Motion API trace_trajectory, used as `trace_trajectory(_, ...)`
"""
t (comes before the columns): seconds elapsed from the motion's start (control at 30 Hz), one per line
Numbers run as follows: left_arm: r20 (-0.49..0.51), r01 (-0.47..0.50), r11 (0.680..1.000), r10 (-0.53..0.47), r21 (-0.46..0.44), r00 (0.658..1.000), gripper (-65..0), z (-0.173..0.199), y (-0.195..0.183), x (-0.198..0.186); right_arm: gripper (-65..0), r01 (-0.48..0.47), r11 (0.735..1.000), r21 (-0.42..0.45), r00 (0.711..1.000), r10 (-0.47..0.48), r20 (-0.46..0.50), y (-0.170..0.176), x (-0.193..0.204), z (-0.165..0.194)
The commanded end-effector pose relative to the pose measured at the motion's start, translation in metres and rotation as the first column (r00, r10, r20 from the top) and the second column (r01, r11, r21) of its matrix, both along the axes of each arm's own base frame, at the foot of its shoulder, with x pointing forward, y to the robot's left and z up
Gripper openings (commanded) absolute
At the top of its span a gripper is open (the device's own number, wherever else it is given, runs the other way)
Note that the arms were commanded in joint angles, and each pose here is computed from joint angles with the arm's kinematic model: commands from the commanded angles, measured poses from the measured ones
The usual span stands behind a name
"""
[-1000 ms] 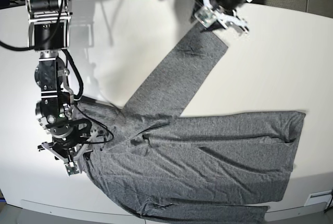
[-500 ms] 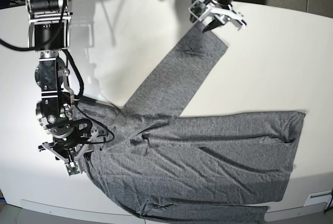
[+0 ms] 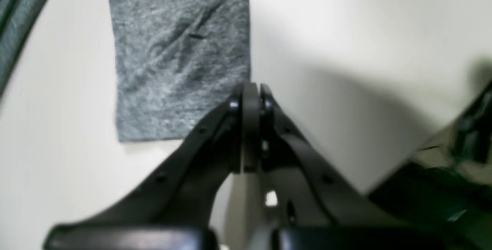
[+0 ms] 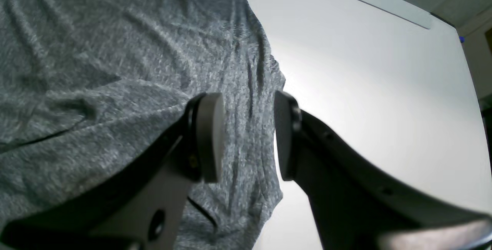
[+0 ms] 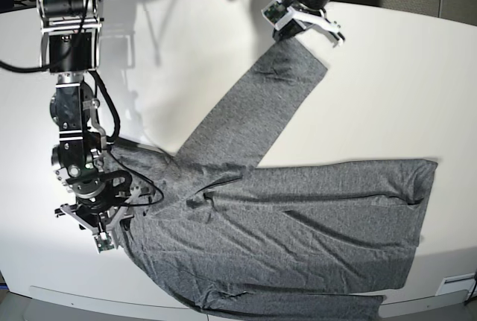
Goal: Fold the T-shirt properly
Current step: 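Pull the sleeve cuff with left gripper to straighten the sleeve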
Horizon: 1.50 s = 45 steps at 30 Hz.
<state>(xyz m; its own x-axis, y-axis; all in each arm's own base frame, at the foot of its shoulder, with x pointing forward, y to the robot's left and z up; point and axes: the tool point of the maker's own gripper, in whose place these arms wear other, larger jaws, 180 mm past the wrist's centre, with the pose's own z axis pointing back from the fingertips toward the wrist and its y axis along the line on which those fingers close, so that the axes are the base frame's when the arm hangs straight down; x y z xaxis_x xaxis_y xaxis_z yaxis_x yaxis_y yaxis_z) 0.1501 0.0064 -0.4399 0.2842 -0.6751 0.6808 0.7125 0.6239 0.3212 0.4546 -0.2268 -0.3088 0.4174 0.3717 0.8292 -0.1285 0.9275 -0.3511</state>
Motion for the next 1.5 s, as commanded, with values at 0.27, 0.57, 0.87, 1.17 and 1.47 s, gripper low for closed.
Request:
trace_trajectory(0.27,0.043,-0.026,0.998,0.023,0.056,0.999,-65.0,0.003,0.012,0.014,-42.5,0.000,1.000,-0.004,0.997,0.000,0.072,-0.004,0.011,0.026)
trace_trajectory(0.57,0.057,-0.036,0.993,0.030,0.110,0.998,-50.0,0.000,0.034,0.015,-42.5,0.001,1.000,-0.004,0.998,-0.001,0.069,-0.004,0.011,0.025)
trace_trajectory(0.87,0.099,-0.017,0.999,0.012,0.046,0.995,-39.8,0.009,0.020,0.020,-42.5,0.001,1.000,-0.004,0.998,-0.001,0.068,-0.004,0.011,0.025)
trace_trajectory(1.17,0.064,0.044,0.997,-0.047,0.060,0.997,-39.8,-0.037,0.033,0.018,-42.5,0.003,1.000,-0.003,0.998,-0.003,0.063,-0.004,0.011,0.024)
trace_trajectory(1.47,0.037,0.074,0.989,-0.079,0.126,0.996,-48.5,-0.047,0.044,0.003,-42.5,0.002,1.000,-0.002,0.998,-0.002,0.064,-0.004,0.011,0.024)
